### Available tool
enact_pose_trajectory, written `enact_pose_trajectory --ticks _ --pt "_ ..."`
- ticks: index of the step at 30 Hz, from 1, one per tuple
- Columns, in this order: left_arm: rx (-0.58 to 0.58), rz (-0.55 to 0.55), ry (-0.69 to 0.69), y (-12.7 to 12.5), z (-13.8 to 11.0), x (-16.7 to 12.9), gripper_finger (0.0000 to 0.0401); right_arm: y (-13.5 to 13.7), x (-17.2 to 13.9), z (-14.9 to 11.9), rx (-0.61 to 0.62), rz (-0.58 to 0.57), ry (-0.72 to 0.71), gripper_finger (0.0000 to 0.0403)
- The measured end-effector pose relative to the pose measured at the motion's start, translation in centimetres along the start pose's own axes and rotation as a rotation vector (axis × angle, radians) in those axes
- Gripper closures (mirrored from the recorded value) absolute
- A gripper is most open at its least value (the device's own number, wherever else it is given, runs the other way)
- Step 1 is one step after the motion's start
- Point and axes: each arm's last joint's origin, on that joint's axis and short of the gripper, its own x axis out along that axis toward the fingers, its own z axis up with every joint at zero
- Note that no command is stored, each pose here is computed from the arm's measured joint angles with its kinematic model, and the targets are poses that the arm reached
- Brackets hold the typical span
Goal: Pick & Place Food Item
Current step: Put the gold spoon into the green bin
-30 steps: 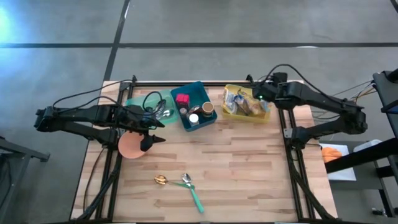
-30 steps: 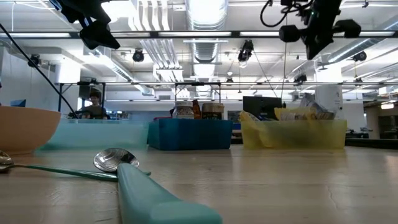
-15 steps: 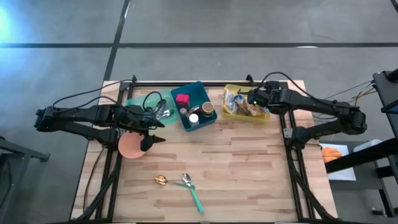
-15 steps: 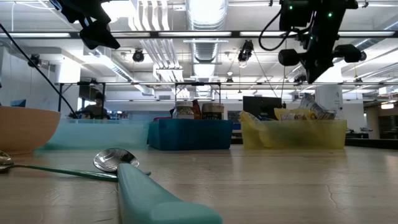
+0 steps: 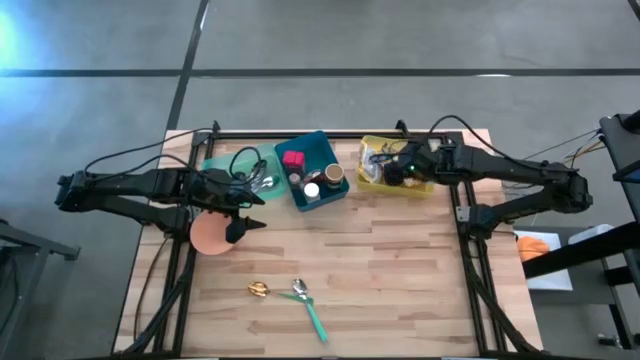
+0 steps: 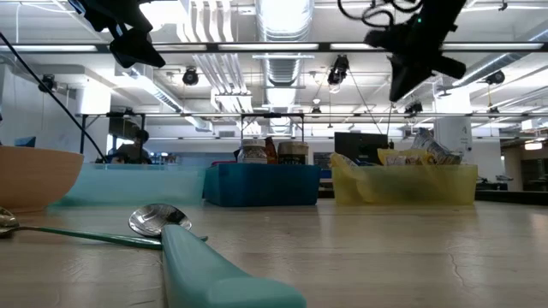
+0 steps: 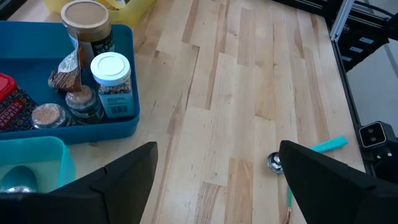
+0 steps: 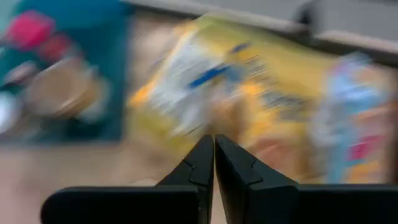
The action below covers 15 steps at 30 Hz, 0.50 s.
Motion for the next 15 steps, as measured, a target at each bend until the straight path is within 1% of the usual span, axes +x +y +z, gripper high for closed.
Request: enact_pose_trajectory --ticks 4,7,11,15 --pt "0.000 0.000 0.000 0.0 0.0 0.0 0.0059 2.2 -0.9 -1.6 -0.089 0.159 0.093 0.0358" --pt "0.000 0.000 0.000 0.0 0.0 0.0 0.0059 4.0 -1.4 -3.2 -0.149 0.223 0.112 0.0323" --pt "0.000 0.000 0.000 0.0 0.0 0.0 0.0059 6.3 -1.5 -5.5 -0.258 0.258 0.141 0.0273" --pt "0.000 0.000 0.000 0.0 0.0 0.0 0.0059 8.7 -1.4 -7.6 -0.328 0.259 0.178 0.0229"
